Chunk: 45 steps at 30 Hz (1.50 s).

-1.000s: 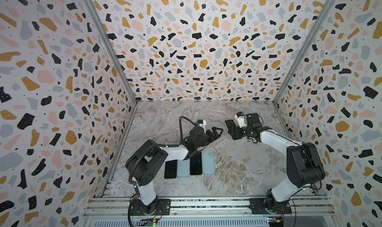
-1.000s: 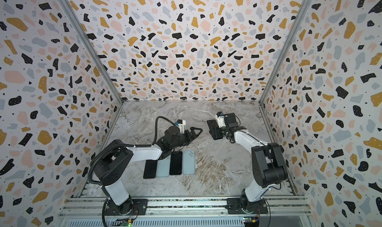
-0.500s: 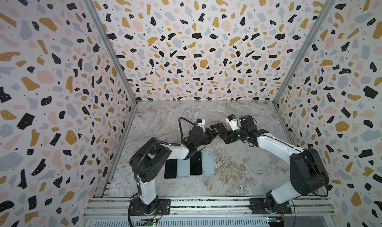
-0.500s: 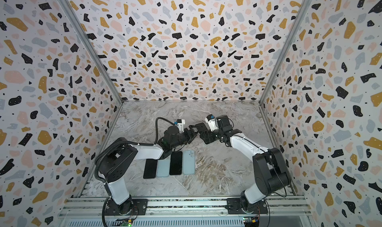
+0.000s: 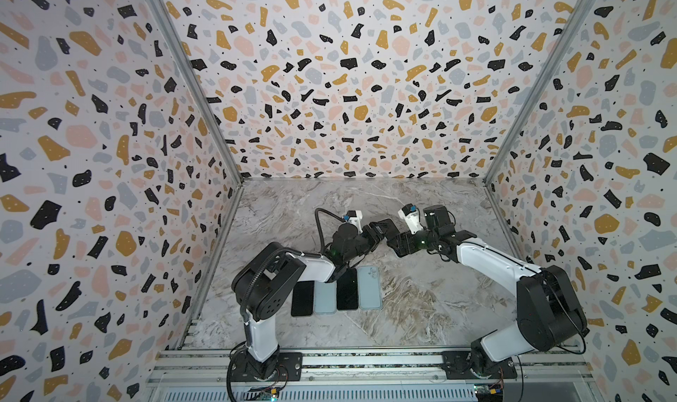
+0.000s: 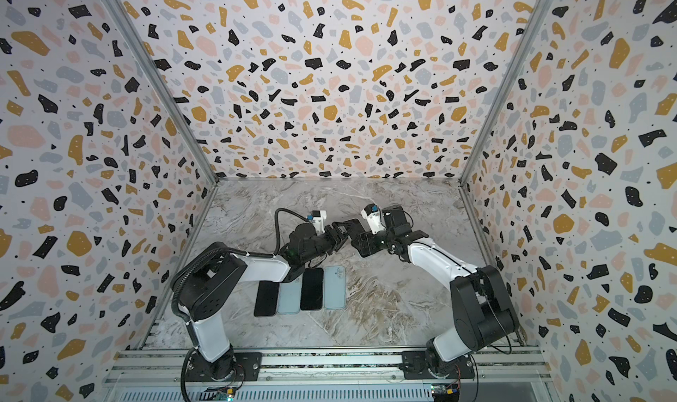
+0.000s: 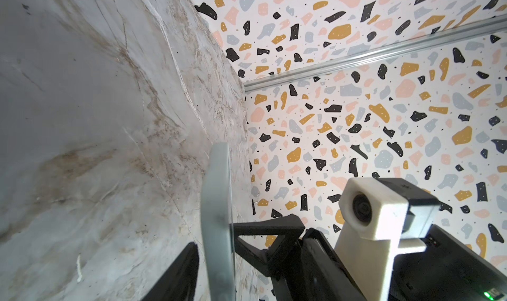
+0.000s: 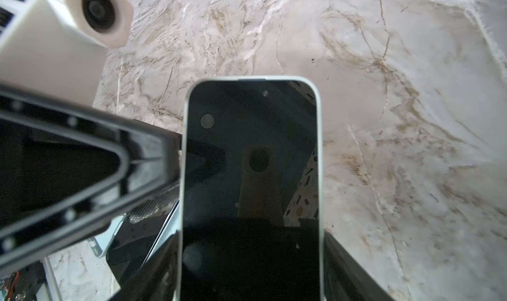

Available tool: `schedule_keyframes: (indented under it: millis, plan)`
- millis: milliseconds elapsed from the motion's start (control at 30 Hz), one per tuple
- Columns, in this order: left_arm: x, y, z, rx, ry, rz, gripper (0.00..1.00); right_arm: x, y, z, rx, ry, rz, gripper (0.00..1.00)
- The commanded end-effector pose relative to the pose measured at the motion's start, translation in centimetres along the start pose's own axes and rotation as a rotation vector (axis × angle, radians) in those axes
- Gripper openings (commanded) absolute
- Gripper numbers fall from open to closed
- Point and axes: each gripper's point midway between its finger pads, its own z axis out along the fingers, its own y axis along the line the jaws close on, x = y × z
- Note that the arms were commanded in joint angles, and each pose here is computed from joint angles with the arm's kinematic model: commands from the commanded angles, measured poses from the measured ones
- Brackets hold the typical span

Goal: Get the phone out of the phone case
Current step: 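Carry the dark phone toward the left gripper while left grips its edge, then open the right gripper and draw back while left holds the phone up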

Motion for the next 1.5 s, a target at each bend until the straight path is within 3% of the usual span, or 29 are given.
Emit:
schedule_keyframes:
  millis: [0,667,933,1000,1067,1167,1300,1467]
  plan:
    - [-0.4,-0.5,-0.1,0.045,-0.012,0.007,0.57,-1.6,1.5,-0.9,-0.039,-0.061,-0.026,0.22]
    - [-0.4,0.0,-0.4,0.034,-0.013,0.004,0.15,-1.1,2.1,-1.6,-0.042,-0.066,-0.03,0.21]
    - [-0.5,-0.7,-1.2,0.044,-0.024,0.016,0.03,-1.1,2.8,-2.4,-0.062,-0.083,-0.037,0.22]
    - [-0.8,-1.1,-1.5,0.053,-0.031,0.019,0.02,-1.4,3.2,-2.8,-0.07,-0.096,-0.038,0.31]
    - [-1.1,-1.7,-2.1,0.067,-0.043,0.024,0.0,-1.7,3.7,-3.6,-0.078,-0.122,-0.034,0.51]
    - [-2.0,-2.8,-3.2,0.092,-0.075,0.04,0.0,-2.5,4.8,-5.5,-0.104,-0.191,-0.03,0.69]
    - [-3.2,-4.9,-5.0,0.15,-0.126,0.066,0.0,-3.4,5.8,-8.5,-0.113,-0.29,-0.004,0.79]
    - [-4.2,-8.2,-7.3,0.241,-0.182,0.111,0.0,-4.1,7.2,-12.4,-0.164,-0.409,0.055,0.82]
